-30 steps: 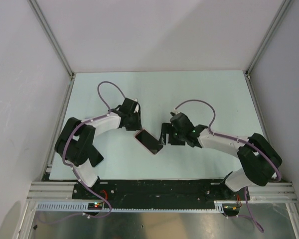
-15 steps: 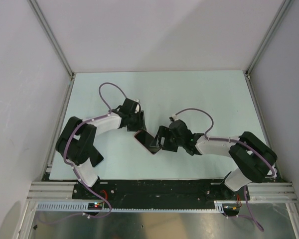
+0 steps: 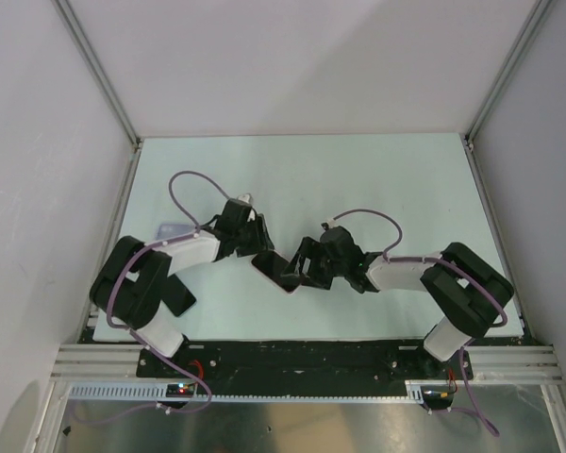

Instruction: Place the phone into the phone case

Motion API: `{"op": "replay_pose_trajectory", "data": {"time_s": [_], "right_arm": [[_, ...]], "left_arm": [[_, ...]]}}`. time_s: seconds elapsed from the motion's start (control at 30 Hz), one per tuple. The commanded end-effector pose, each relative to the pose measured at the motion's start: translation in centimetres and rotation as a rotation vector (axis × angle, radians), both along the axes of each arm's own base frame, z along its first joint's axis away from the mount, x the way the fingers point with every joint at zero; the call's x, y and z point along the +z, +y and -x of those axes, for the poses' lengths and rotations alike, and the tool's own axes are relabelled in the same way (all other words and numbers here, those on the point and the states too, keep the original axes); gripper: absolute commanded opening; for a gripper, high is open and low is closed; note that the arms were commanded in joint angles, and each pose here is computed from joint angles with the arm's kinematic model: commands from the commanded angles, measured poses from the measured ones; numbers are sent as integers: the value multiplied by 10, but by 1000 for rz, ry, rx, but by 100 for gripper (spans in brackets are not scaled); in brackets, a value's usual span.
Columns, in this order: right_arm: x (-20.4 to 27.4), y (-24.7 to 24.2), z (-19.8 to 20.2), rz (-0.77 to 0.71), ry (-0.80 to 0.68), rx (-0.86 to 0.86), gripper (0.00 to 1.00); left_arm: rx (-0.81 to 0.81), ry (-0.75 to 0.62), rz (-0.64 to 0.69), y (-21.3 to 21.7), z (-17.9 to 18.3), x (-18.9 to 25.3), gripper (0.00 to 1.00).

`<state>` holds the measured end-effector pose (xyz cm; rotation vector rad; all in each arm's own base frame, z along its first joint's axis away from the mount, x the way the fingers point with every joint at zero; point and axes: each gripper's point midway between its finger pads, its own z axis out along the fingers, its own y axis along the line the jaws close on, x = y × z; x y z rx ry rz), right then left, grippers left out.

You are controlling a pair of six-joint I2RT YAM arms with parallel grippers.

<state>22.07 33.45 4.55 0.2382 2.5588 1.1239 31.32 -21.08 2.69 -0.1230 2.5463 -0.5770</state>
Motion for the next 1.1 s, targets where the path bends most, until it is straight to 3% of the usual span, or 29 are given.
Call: {"op": "replay_pose_trajectory", "data": {"time_s": [0.0, 0.47, 0.8, 0.97, 1.07], "right_arm": [[-1, 0, -15, -19, -23, -21, 81], [-6, -19, -47, 76, -58, -3, 81], [-8, -40, -43, 131, -52, 46, 80], [1, -35, -32, 86, -46, 114, 76], [5, -32, -27, 63, -38, 140, 66]], "left_arm": [[74, 41, 60, -4, 25, 5, 58], [281, 13, 90, 10, 74, 8, 60], [172, -77, 21, 16, 72, 44, 67], [134, -60, 51, 10, 84, 46, 60], [137, -45, 53, 9, 86, 42, 52]]}}
